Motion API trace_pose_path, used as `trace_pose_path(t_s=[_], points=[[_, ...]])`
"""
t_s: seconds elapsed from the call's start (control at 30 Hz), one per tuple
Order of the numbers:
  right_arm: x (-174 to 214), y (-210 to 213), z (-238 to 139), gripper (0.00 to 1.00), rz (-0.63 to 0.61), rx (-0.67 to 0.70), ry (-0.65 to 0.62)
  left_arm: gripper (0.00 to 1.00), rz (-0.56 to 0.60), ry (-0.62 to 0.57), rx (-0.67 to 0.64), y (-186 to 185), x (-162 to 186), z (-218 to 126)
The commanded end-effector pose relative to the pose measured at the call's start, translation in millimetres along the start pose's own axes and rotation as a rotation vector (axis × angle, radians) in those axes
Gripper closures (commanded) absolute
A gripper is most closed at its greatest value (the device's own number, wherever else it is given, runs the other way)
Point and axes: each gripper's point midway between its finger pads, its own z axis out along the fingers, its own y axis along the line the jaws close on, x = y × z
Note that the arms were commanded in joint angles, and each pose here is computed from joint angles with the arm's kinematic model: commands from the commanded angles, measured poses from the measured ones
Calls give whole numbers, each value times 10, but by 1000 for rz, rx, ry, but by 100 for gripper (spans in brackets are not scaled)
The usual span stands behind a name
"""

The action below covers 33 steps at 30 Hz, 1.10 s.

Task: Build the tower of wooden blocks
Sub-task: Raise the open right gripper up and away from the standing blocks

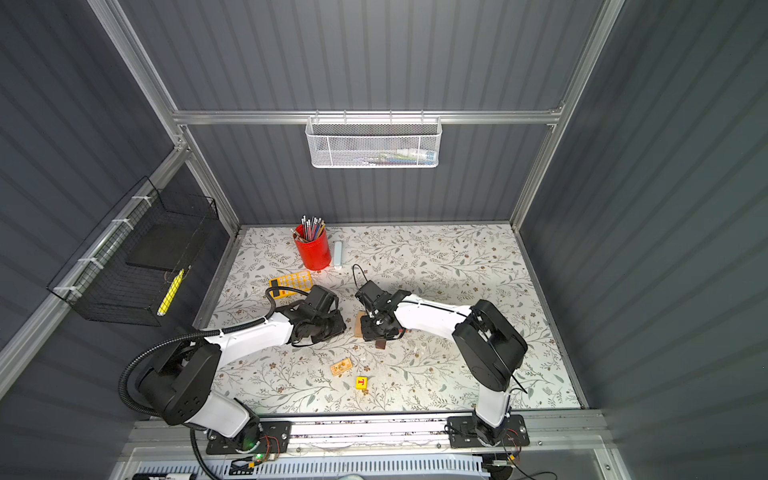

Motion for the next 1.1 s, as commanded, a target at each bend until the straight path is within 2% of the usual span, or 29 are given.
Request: trace_pose_path(t_s=[0.0, 0.67, 1.07], points=[[-14, 0, 22, 57, -53, 30, 10, 69, 16, 1, -22, 89, 24, -43], [29, 18, 75, 58, -136, 54, 24, 68, 16, 0, -25, 88, 19, -50], [-16, 2, 119, 59, -135, 77, 19, 68, 17, -4, -28, 87, 9, -64]])
